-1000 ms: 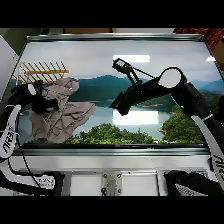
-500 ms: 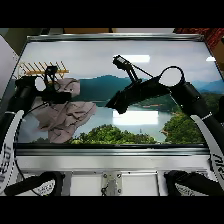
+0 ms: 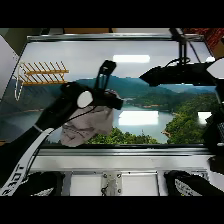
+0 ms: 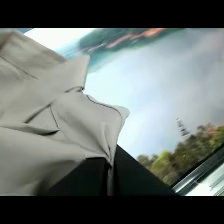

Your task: Fold the clothes and pants, and hang the long-sleeved shirts on hangers.

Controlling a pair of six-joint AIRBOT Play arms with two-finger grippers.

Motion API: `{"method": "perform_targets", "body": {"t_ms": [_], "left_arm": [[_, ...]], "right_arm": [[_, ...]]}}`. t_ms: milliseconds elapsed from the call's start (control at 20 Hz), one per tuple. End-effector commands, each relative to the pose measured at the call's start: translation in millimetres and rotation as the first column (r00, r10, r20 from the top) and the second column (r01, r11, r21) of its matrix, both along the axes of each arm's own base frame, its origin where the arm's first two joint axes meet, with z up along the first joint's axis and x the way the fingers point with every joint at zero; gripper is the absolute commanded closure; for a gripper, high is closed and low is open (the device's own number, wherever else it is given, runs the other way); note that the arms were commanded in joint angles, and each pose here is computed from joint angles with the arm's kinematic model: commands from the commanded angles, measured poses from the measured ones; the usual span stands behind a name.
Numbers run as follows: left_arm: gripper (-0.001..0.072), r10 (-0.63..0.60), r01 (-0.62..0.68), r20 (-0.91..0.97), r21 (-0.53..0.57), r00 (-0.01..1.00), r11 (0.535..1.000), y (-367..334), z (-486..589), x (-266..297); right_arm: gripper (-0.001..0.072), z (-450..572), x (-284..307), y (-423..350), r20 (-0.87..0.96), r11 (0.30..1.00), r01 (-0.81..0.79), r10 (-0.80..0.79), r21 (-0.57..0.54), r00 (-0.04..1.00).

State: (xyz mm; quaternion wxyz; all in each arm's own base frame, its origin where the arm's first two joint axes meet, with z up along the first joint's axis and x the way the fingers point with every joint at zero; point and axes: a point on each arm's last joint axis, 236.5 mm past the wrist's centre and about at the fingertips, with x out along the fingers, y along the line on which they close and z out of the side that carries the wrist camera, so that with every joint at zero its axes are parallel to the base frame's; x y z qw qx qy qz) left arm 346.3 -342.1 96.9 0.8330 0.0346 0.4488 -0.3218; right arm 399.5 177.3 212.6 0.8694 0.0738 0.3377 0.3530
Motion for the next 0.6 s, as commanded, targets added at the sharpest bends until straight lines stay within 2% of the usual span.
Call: {"method": "perform_targets", "body": {"t_ms": [0, 50, 250, 400, 550], "left_arm": [[0.0117, -0.04, 0.039, 0.007, 0.026, 0.999, 0.999, -29.5, 7.4, 13.7], [0.0055, -0.006, 0.006, -0.011, 0.041, 1.0, 0.999, -11.8, 14.3, 24.8], [0.0054, 0.231, -0.226, -0.068, 0.074, 0.971, 0.971, 103.6, 17.2, 53.2], [0.0054, 0.416, -0.393, -0.164, 0.156, 0.894, 0.906, 199.6, -30.6, 35.1], [0.0054, 0.581, -0.538, -0.261, 0.222, 0.771, 0.813, 274.1, -88.7, 13.1]], "right_arm": [[0.07, 5.7, 10.2, -45.0, 0.005, 0.99, 0.142, -0.142, -0.027, 0.99], [0.0699, 5.3, 10.1, -50.0, 0.001, 0.988, 0.154, -0.154, -0.033, 0.988], [0.0699, -4.9, 2.8, -57.9, -0.027, 0.986, 0.145, -0.147, -0.083, 0.989], [0.0699, -9.5, -0.3, -57.1, -0.047, 0.987, 0.133, -0.137, -0.09, 0.989], [0.0699, -18.8, -2.8, -55.8, -0.111, 0.987, 0.14, -0.148, -0.077, 0.983]]}}
